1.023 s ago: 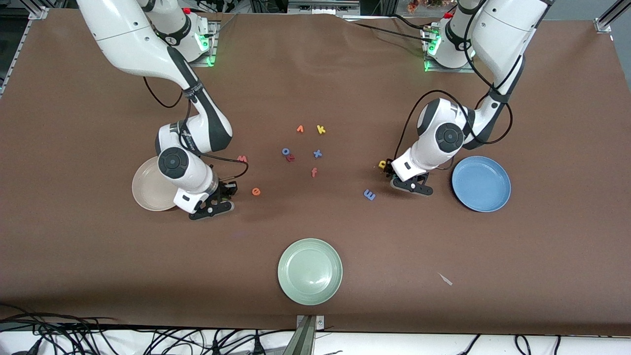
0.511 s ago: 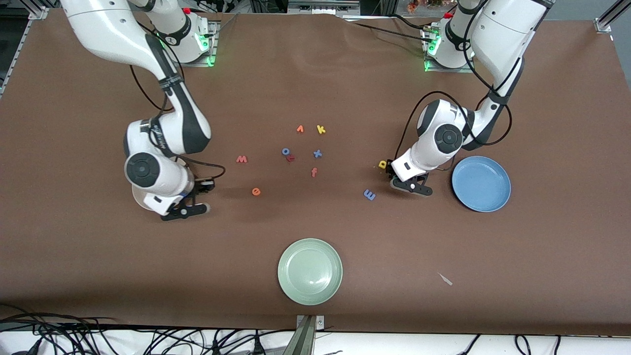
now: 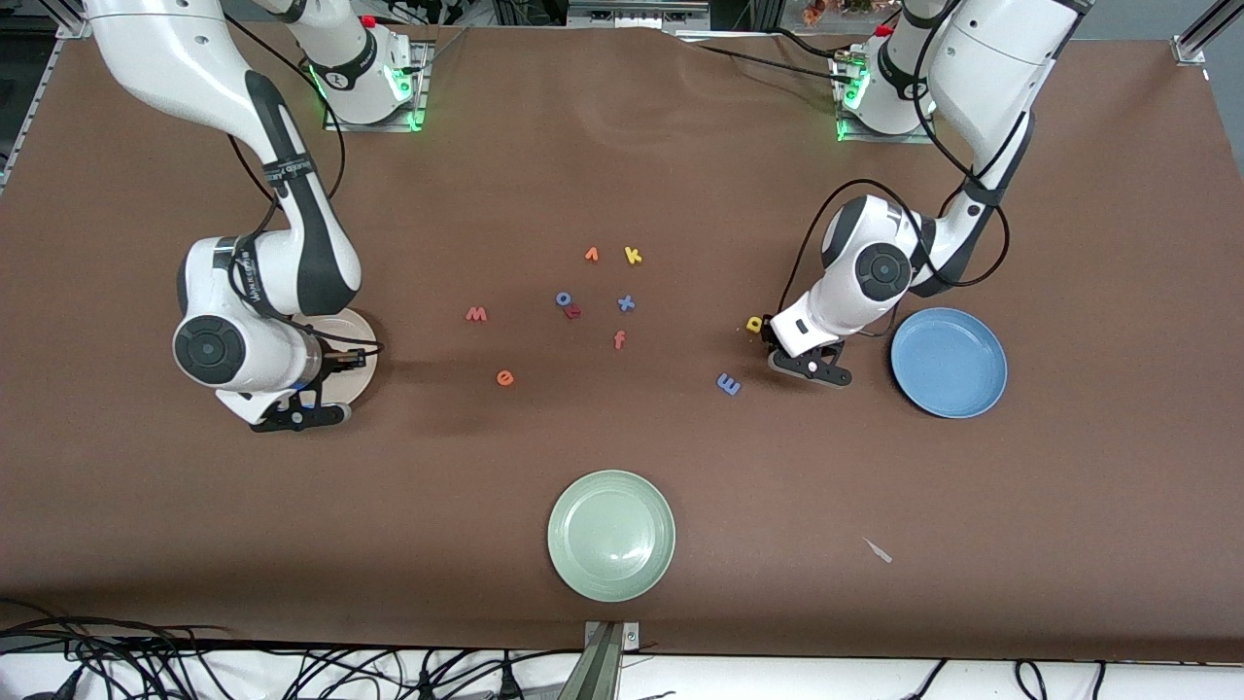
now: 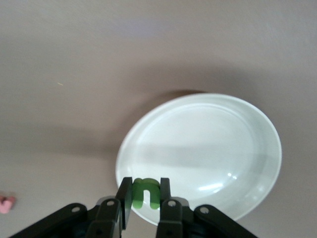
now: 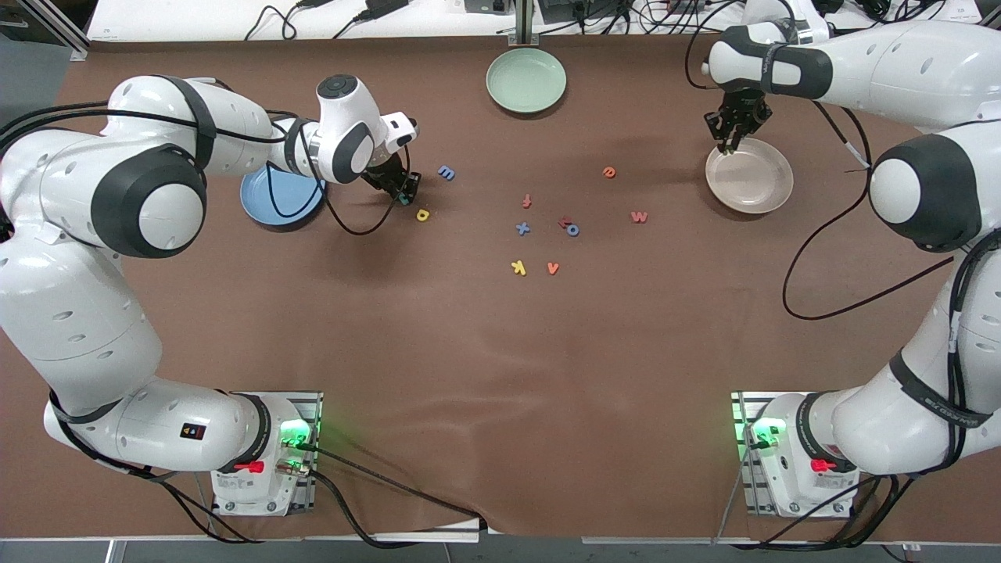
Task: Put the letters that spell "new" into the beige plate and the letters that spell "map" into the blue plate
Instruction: 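Drop the n on the beige plate while the left gripper drops the b, then move the right gripper to the orange a while the left gripper grasps the yellow a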
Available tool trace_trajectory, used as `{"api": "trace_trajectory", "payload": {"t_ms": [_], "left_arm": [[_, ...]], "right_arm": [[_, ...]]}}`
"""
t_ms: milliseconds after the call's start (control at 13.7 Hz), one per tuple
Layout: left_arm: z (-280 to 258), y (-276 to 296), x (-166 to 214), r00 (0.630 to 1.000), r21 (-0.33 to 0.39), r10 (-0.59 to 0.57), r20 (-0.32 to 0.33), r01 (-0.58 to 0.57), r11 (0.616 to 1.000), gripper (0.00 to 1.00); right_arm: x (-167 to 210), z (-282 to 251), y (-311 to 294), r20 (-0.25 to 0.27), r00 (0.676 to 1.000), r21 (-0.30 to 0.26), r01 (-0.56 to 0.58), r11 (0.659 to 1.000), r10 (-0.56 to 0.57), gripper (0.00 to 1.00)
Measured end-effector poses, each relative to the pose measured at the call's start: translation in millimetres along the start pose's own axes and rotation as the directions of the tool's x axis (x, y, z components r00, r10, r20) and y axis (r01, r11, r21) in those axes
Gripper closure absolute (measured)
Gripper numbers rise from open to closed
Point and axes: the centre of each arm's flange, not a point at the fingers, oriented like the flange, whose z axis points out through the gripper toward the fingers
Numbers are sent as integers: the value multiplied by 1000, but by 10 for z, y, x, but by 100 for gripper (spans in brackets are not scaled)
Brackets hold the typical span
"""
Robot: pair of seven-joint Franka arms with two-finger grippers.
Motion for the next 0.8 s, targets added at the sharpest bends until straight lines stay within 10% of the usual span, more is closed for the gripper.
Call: {"api": "trace_trajectory", "payload": {"t_ms": [365,804], "left_arm": [[-974,-1070,-107,998,37,-55,2,55,998,62],[-934,-2306,-647,996,46,-71,48,69,997,57]], "right_arm": [[-14,285,183,50,999,3,-12,1000,12,71],[39,177,-129,11,999,27,-50,998,50,13]]}}
